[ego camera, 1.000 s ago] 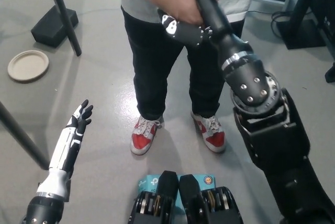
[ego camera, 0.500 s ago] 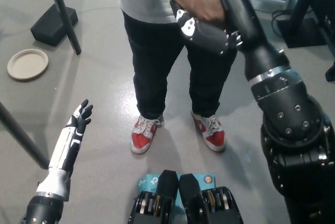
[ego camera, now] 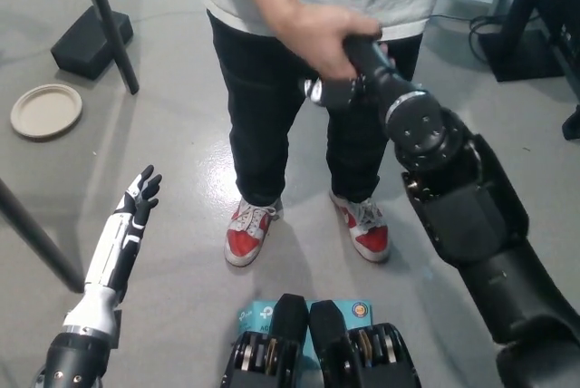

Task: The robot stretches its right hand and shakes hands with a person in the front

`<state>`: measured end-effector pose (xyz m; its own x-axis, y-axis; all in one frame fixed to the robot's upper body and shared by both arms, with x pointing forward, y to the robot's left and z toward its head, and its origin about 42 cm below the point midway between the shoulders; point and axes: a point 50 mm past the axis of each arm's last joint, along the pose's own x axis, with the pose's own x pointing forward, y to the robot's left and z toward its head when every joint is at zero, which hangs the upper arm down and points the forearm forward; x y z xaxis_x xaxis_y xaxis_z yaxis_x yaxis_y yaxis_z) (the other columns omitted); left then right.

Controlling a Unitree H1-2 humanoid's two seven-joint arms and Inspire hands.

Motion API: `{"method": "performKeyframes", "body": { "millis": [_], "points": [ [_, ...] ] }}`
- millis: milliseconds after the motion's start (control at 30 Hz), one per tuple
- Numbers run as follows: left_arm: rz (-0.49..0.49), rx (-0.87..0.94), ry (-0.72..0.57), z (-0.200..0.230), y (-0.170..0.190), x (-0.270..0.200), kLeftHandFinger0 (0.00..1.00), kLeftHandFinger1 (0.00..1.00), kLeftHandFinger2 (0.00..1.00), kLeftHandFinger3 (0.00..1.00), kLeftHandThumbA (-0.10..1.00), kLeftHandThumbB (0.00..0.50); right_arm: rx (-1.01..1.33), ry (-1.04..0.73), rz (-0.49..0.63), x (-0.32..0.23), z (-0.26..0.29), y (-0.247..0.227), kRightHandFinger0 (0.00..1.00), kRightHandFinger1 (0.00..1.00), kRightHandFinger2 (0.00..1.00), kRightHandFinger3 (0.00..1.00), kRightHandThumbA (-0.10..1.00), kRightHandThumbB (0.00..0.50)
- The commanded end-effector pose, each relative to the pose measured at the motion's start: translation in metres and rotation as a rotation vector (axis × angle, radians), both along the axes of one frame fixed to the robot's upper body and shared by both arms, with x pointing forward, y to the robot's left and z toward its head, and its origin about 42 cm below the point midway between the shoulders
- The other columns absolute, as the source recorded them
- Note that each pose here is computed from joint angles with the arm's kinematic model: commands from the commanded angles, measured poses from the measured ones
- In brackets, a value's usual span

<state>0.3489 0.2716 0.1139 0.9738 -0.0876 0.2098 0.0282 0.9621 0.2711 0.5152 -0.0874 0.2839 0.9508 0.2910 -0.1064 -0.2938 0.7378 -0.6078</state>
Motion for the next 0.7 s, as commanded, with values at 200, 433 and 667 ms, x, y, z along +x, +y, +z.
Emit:
{"method": "performKeyframes", "body": {
  "millis": [200, 433, 667],
  "points": [
    [-0.025, 0.053, -0.088, 0.033, 0.002, 0.016, 1.0, 1.0, 1.0, 1.0, 1.0, 0.106, -0.199, -0.153, 0.115, 0.031, 0.053, 0.023, 1.0, 1.0, 1.0, 1.0, 0.93, 0.493],
    [-0.033, 0.07, -0.097, 0.035, 0.004, 0.017, 1.0, 1.0, 1.0, 1.0, 1.0, 0.103, -0.077, -0.186, 0.298, 0.002, 0.07, -0.004, 1.0, 1.0, 1.0, 1.0, 1.0, 0.5],
    [-0.034, 0.064, -0.094, 0.036, 0.006, 0.018, 1.0, 1.0, 1.0, 1.0, 1.0, 0.106, 0.118, -0.249, 0.366, -0.055, 0.096, -0.056, 1.0, 1.0, 1.0, 1.0, 0.96, 0.5]
  ]
}}
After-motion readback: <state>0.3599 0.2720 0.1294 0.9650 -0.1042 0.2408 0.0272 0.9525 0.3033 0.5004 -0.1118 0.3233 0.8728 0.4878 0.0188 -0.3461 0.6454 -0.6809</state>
